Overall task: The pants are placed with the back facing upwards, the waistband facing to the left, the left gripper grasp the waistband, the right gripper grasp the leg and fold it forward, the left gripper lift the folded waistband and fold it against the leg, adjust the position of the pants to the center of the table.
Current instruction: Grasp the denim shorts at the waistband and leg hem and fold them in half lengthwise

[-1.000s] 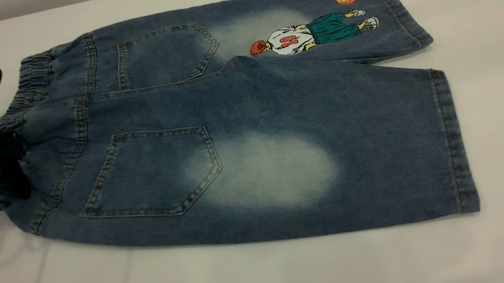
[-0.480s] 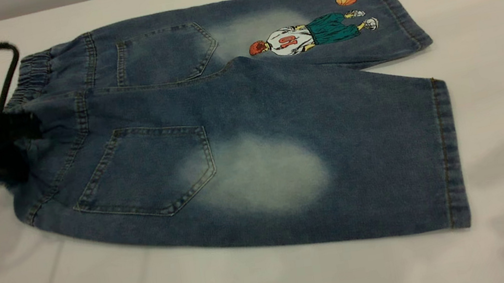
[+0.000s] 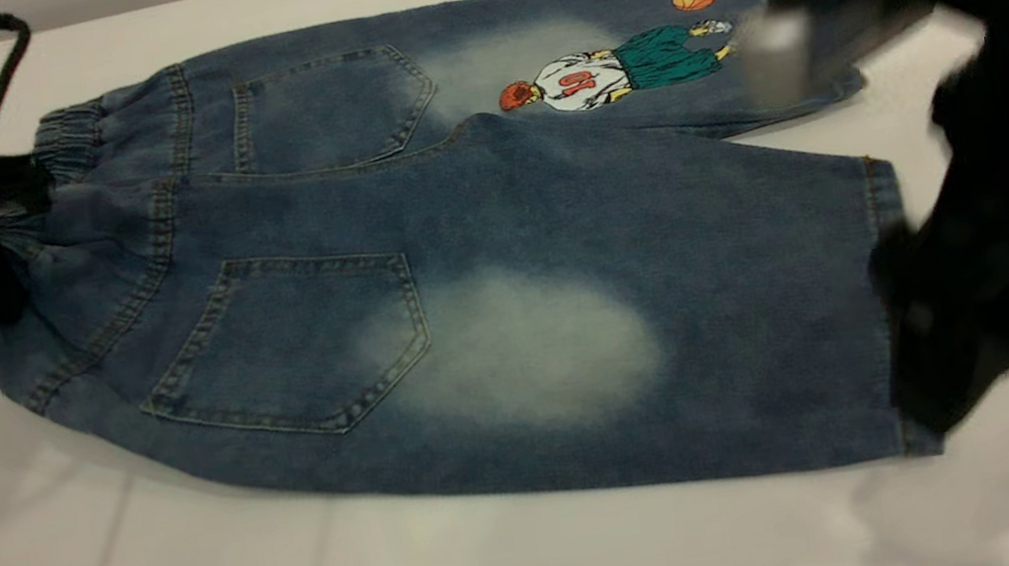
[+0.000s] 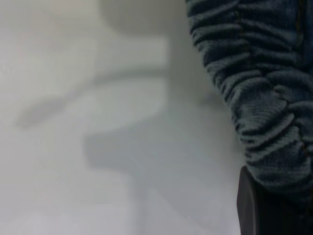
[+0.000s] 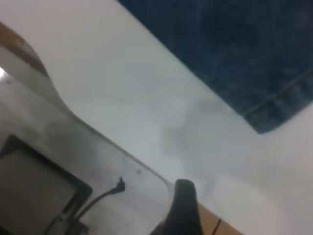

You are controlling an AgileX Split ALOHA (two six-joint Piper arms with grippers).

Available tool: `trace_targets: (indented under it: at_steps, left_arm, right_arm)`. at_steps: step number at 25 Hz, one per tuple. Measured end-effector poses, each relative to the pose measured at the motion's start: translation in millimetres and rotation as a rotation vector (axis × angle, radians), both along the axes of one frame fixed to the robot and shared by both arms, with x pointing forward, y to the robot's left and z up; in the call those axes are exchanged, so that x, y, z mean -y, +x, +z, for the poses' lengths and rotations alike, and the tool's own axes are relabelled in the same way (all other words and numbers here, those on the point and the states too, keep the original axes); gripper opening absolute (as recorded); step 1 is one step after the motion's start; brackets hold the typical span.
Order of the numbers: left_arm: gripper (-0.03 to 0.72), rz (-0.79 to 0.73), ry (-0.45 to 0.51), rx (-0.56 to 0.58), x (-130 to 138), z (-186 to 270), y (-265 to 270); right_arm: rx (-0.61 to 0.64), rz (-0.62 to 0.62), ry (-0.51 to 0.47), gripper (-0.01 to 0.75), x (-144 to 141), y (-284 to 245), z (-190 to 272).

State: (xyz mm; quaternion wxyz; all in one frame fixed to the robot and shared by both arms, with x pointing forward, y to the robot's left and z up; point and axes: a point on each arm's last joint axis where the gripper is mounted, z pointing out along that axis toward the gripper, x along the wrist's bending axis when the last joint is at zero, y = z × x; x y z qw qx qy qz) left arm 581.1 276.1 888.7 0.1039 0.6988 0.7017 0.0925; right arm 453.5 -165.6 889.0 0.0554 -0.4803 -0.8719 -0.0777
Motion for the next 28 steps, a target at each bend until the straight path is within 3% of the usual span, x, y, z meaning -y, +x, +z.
trace_targets:
  at_steps: [8, 23, 28]
  left_arm:
    - [0.092, -0.018, 0.007, -0.012, 0.7, 12.7, 10.4]
    - [0.092, -0.019, 0.005, -0.018, 1.2, 14.3, 11.2]
    - [0.092, -0.019, 0.005, -0.028, 1.2, 14.1, 10.3]
  right_arm:
    - [-0.011, -0.008, -0.050, 0.545, -2.6, 8.0, -42.3]
    - [0.066, 0.067, -0.055, 0.545, -16.0, 8.7, -61.1]
    - [0.115, 0.064, -0.049, 0.494, -17.6, 12.8, -64.1]
